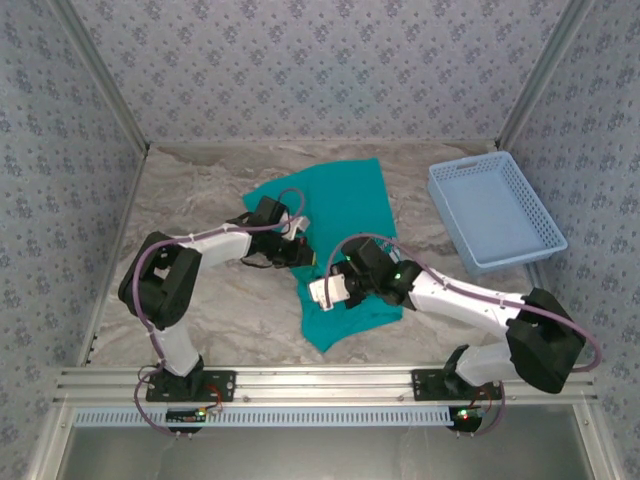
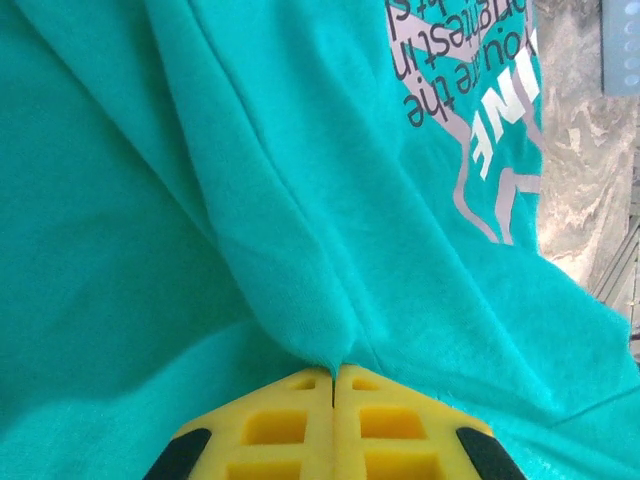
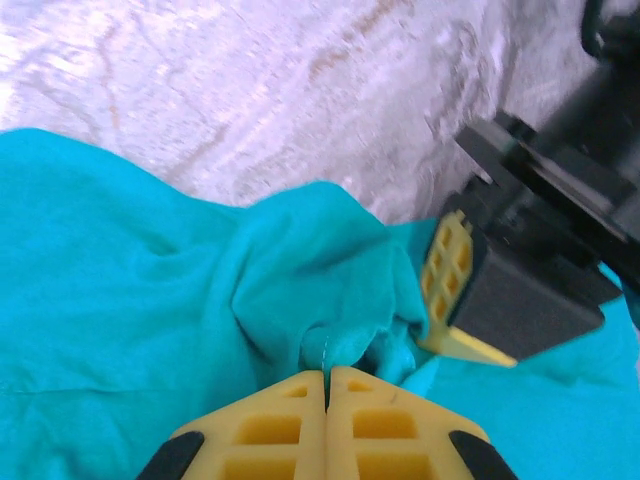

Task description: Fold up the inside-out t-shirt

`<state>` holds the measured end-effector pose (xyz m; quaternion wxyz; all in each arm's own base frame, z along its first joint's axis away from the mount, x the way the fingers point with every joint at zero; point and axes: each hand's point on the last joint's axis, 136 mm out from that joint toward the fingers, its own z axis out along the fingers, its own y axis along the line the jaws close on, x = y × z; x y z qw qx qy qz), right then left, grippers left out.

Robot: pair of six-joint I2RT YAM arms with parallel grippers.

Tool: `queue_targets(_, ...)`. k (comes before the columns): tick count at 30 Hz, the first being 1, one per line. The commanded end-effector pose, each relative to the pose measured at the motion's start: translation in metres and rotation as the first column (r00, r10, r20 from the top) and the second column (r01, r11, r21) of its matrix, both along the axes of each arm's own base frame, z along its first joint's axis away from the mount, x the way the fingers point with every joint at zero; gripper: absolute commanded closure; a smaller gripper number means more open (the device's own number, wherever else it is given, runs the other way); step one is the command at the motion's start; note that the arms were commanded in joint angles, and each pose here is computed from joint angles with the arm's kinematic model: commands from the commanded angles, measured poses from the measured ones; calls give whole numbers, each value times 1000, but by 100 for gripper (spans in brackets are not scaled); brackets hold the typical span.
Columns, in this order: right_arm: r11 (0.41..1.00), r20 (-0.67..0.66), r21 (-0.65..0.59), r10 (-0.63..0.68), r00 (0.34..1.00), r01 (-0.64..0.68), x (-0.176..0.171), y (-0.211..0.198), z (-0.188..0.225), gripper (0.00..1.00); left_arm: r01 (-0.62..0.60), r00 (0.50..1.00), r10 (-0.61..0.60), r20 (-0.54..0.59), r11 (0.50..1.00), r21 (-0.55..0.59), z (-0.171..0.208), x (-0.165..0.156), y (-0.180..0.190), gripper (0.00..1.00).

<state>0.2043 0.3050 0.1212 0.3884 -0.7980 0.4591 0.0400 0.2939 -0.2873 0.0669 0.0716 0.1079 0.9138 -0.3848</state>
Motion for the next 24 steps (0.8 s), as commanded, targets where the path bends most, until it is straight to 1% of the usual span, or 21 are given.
queue_targets(1, 997, 97, 17, 76, 992, -78, -16, 9, 13, 97, -41, 997, 39, 63, 999, 18, 14, 11, 15, 100)
queue_targets(6, 975, 128, 58, 205, 970, -214, -54, 36, 20, 96, -76, 993, 74, 96, 997, 14, 23, 8, 30, 100)
queue_targets(9, 958, 82, 47, 277, 957, -282, -80, 49, 9, 91, -93, 990, 90, 104, 996, 20, 22, 0, 42, 99)
queue_targets(11, 953, 65, 10, 301, 951, -302, -90, 56, -7, 86, -112, 989, 109, 101, 993, 23, 18, -4, 50, 93)
queue_targets(12, 950, 58, 0, 311, 949, -312, -95, 59, -13, 84, -120, 988, 117, 98, 993, 22, 16, -7, 53, 87)
queue_targets(14, 950, 24, 13, 310, 950, -311, -103, 64, -15, 82, -133, 987, 131, 96, 991, 17, 15, -10, 57, 70)
queue_targets(16, 954, -9, 44, 296, 955, -296, -103, 65, -12, 83, -122, 988, 121, 96, 993, 2, 17, -15, 56, 63)
queue_targets(18, 960, -32, 61, 275, 961, -272, -100, 62, -9, 85, -105, 989, 106, 103, 994, -13, 22, -17, 54, 60)
queue_targets(20, 964, -35, 75, 259, 965, -256, -94, 58, -2, 89, -87, 989, 89, 119, 996, -18, 29, -16, 52, 59)
queue_targets(24, 963, -40, 81, 261, 964, -258, -90, 46, 10, 92, -28, 990, 29, 140, 1000, -3, 38, -18, 46, 58)
